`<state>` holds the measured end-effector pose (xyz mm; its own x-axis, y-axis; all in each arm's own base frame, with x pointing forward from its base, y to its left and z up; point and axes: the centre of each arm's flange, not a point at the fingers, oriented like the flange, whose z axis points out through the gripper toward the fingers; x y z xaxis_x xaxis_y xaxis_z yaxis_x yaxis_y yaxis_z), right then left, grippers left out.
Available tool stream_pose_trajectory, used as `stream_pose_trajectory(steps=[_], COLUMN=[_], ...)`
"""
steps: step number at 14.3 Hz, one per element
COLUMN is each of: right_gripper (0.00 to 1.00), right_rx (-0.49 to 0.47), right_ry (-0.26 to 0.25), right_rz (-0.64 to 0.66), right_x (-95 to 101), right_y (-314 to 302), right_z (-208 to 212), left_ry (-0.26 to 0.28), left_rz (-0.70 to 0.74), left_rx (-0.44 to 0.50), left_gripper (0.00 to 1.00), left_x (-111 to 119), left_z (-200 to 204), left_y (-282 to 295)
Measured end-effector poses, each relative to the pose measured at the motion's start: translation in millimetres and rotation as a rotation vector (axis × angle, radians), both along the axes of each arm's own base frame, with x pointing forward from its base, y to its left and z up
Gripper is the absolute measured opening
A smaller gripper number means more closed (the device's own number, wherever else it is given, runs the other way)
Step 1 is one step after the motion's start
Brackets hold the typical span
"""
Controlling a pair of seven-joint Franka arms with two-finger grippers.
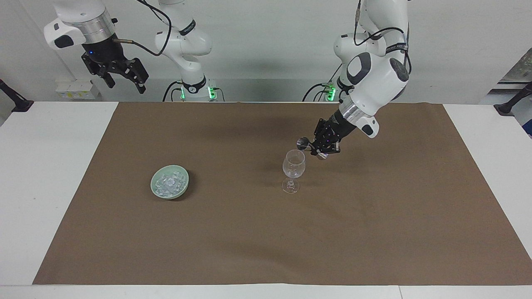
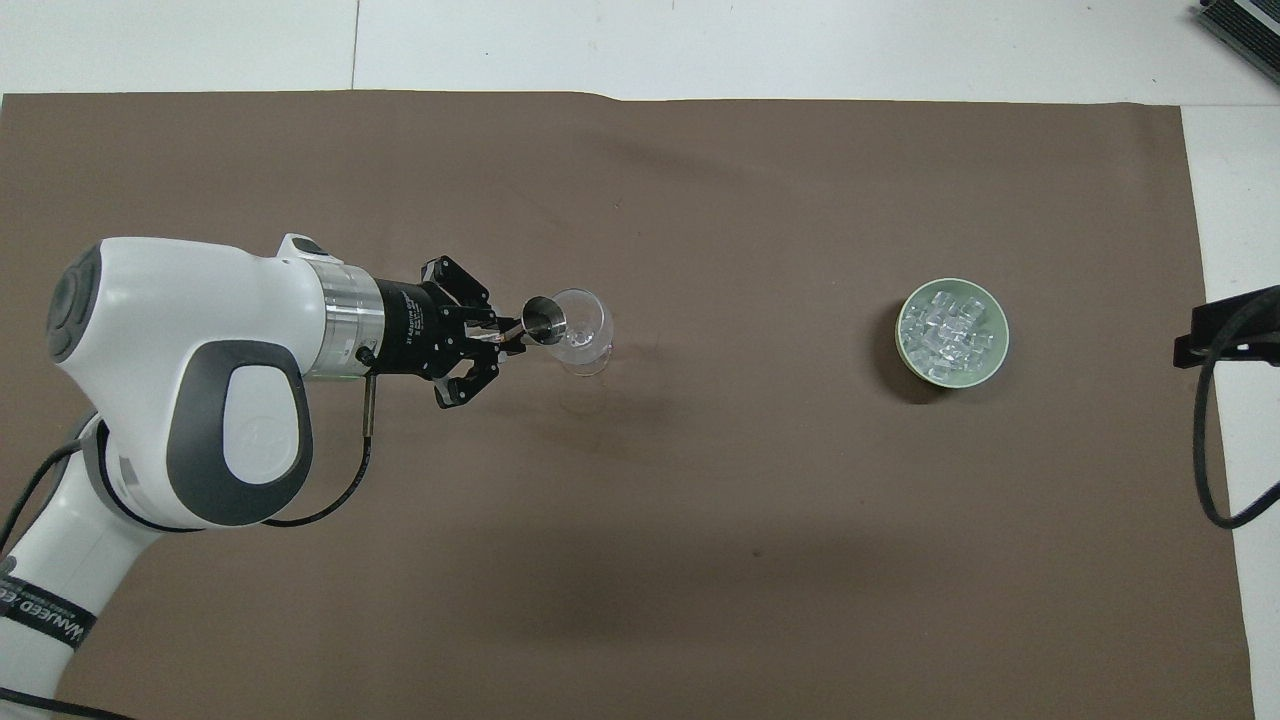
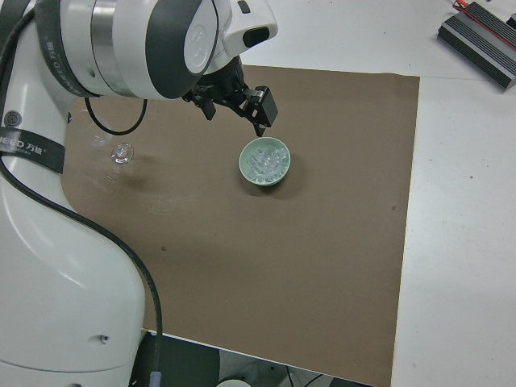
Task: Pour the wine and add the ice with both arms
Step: 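Rotate the left wrist to tip the silver cup into the glass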
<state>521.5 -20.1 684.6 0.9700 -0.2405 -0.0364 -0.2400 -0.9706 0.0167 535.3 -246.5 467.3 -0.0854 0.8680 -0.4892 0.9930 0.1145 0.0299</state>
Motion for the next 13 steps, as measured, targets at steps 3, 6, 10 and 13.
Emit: stream_pose_trajectory(steps=[3,6,10,13], right_gripper=[1.00,1.00,1.00,1.00], right_rx=[0.000,0.000,0.000,0.000], right_ry=[0.000,0.000,0.000,0.000], right_rz=[0.000,0.000,0.000,0.000], right_x=[0.0,0.0,0.0,0.0], right_y=[0.0,0.0,0.0,0.0], right_z=[0.0,0.0,0.0,0.0], left_ry=[-0.007,-0.024,-0.037,-0.053], left_rz=[0.011,0.021,0.031,0.036], left_rx=[0.037,0.094,0.143,0.178], left_gripper=[0.21,0.21,0.21,0.21], left_x=[-2.6,-5.5,-9.1,-10.5], left_z=[4.0,9.2,13.0,16.3], left_y=[-5.4,-11.5,-21.2,-26.1])
